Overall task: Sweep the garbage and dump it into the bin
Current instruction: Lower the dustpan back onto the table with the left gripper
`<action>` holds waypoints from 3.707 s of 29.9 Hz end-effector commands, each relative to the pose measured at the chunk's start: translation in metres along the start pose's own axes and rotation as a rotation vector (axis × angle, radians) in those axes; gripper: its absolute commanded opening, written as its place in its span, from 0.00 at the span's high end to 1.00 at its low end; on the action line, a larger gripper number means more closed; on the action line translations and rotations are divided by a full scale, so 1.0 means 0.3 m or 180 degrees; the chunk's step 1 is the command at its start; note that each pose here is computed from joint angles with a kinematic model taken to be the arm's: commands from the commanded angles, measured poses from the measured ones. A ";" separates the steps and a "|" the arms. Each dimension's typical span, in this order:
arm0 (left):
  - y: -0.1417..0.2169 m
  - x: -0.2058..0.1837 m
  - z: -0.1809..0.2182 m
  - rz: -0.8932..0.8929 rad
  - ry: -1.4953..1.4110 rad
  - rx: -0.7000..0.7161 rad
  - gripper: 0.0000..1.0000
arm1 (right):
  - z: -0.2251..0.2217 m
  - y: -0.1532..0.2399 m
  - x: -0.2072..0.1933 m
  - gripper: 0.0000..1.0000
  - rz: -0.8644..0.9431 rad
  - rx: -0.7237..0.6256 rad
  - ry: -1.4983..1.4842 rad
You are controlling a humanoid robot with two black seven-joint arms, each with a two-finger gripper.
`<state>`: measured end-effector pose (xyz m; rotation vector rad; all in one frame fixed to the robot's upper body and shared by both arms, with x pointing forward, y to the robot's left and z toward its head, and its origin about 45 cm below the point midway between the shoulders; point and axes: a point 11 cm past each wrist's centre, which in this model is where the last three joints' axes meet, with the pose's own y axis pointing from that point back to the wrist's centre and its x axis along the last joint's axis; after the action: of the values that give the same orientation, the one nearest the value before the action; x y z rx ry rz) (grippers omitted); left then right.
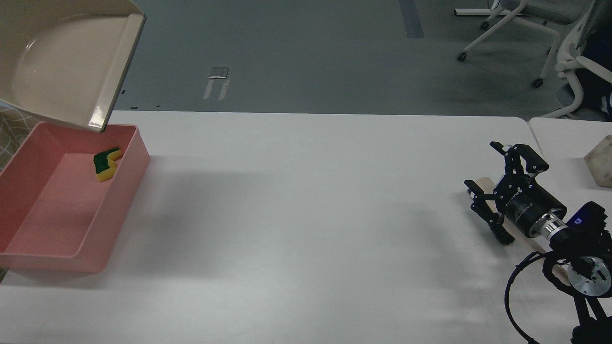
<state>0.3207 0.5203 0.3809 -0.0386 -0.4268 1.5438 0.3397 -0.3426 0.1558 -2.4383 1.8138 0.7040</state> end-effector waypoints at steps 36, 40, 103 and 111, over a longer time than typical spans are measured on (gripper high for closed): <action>0.292 -0.793 -0.408 -0.0310 0.0485 0.0799 1.00 | -0.390 -0.068 0.017 0.00 0.0032 0.1132 0.0074; 0.307 -0.856 -0.418 -0.0293 0.0554 0.0825 1.00 | -0.424 -0.075 0.014 0.00 0.0022 0.1204 0.0090; 0.345 -1.145 -0.624 0.0215 -0.0061 0.1159 0.52 | -0.458 -0.051 0.053 0.00 0.0086 0.1227 0.0161; 0.344 -1.143 -0.624 0.0230 -0.0044 0.1168 0.30 | -0.445 -0.047 0.059 0.00 0.0099 0.1203 0.0145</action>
<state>0.2867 0.2366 0.0943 0.2466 -0.1556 1.6694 0.4024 -0.3913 0.2669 -2.1981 1.8042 0.2704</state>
